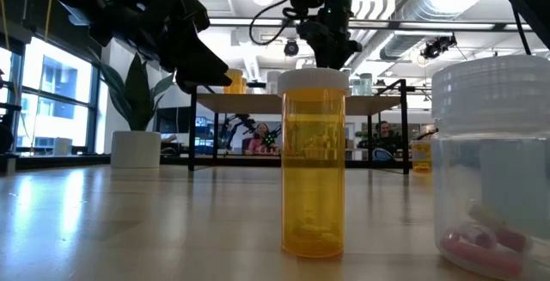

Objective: Pick and place medicine bottles onto shelf by color
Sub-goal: Put the right small orange pill bottle aligned with the other small orange pill bottle on the shelf, then put the large orange pill bottle aligned with the other large orange pill bottles on the shelf

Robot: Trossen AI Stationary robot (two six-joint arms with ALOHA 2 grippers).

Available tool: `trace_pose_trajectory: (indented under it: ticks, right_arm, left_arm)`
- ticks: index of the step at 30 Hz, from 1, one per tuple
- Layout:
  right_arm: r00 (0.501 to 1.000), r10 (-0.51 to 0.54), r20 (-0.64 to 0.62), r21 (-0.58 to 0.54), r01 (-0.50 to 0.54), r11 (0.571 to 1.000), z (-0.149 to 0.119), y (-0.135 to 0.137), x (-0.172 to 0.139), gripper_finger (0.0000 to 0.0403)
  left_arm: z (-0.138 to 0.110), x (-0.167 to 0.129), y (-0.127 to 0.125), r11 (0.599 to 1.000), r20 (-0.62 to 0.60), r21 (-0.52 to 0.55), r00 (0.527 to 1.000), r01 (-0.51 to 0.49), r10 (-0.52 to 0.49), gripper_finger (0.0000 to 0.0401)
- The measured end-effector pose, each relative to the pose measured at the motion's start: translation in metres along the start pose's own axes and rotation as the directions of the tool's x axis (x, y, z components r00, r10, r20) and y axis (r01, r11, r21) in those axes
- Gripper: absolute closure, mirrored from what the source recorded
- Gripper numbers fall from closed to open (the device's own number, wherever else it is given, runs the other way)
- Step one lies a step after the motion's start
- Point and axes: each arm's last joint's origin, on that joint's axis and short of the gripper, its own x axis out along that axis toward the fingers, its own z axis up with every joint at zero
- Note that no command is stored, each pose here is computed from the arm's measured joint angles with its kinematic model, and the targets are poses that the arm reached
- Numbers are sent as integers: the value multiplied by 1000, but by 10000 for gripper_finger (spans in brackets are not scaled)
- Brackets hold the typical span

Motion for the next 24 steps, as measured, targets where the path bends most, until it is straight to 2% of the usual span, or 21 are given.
trace_pose_trajectory:
  ticks: [4,10,16,24]
  right_arm:
    - [999,-2,51,5,2,1000,-3,-3,-16,225]
    - [989,-58,136,-30,63,998,-13,-6,-45,225]
    - [977,-43,208,-64,58,996,-28,-6,-76,225]
    - [982,-12,188,-151,41,988,-57,10,-104,225]
  left_arm:
    - [0,0,0,1000,0,0,1000,0,0,215]
    - [0,0,0,1000,0,0,1000,0,0,215]
    - [0,0,0,1000,0,0,1000,0,0,215]
    - [0,0,0,1000,0,-5,1000,0,0,215]
